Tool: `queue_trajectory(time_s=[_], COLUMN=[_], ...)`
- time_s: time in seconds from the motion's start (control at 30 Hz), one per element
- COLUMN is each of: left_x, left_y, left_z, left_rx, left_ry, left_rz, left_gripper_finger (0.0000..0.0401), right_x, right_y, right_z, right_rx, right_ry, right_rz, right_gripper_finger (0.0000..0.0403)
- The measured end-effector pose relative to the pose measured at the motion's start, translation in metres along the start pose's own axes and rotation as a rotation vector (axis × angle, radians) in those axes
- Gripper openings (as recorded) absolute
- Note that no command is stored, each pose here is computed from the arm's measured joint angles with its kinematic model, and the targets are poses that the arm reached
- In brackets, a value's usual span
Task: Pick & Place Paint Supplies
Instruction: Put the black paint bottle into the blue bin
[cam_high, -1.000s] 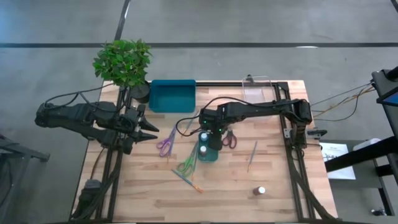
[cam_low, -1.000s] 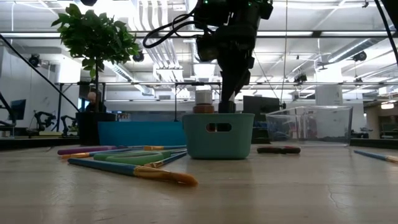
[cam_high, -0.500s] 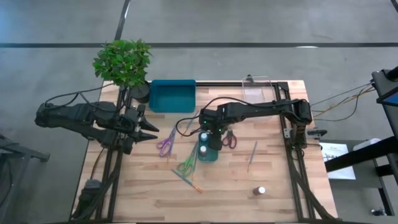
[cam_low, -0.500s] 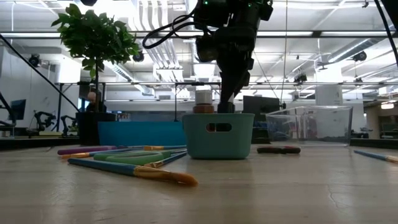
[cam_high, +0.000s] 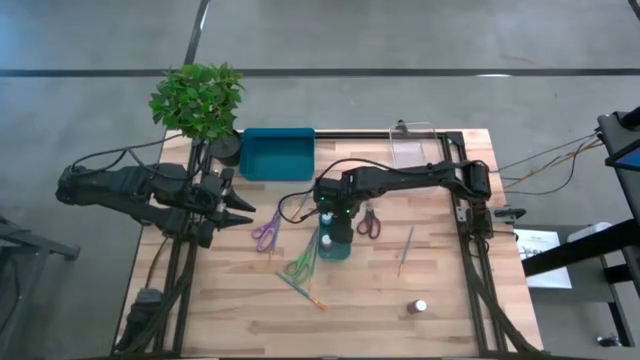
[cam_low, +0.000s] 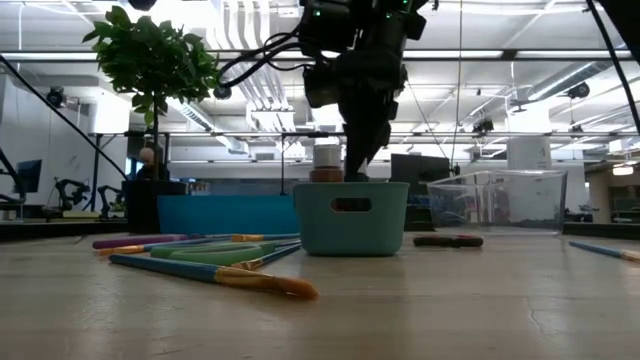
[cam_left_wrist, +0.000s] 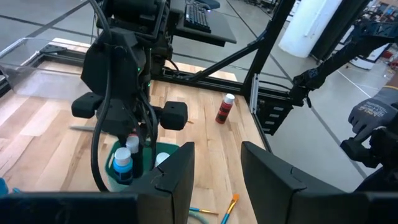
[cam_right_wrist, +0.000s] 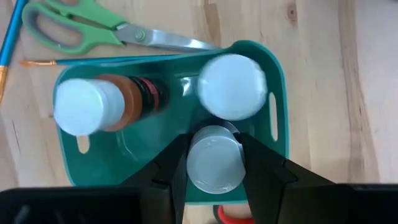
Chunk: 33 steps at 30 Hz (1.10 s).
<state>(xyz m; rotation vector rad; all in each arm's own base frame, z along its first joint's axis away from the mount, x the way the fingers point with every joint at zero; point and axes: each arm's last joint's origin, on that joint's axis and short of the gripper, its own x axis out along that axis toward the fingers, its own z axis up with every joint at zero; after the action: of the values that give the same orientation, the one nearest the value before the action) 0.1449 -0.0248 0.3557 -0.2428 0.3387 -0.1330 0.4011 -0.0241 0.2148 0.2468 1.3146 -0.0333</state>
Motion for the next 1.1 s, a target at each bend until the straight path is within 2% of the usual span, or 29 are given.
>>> queue_trajectory(time_s=[1.1], left_x=[0.000], left_y=[0.000], left_z=[-0.002], left_rx=[0.006], left_ry=[0.019], left_rz=[0.004], left_gripper_finger=[0.0141], right_x=[-0.001], right_y=[-0.011], right_z=[-0.001], right_rx=[-0.030], right_ry=[0.047], right_rz=[-0.043], right_gripper_finger=[0.0110])
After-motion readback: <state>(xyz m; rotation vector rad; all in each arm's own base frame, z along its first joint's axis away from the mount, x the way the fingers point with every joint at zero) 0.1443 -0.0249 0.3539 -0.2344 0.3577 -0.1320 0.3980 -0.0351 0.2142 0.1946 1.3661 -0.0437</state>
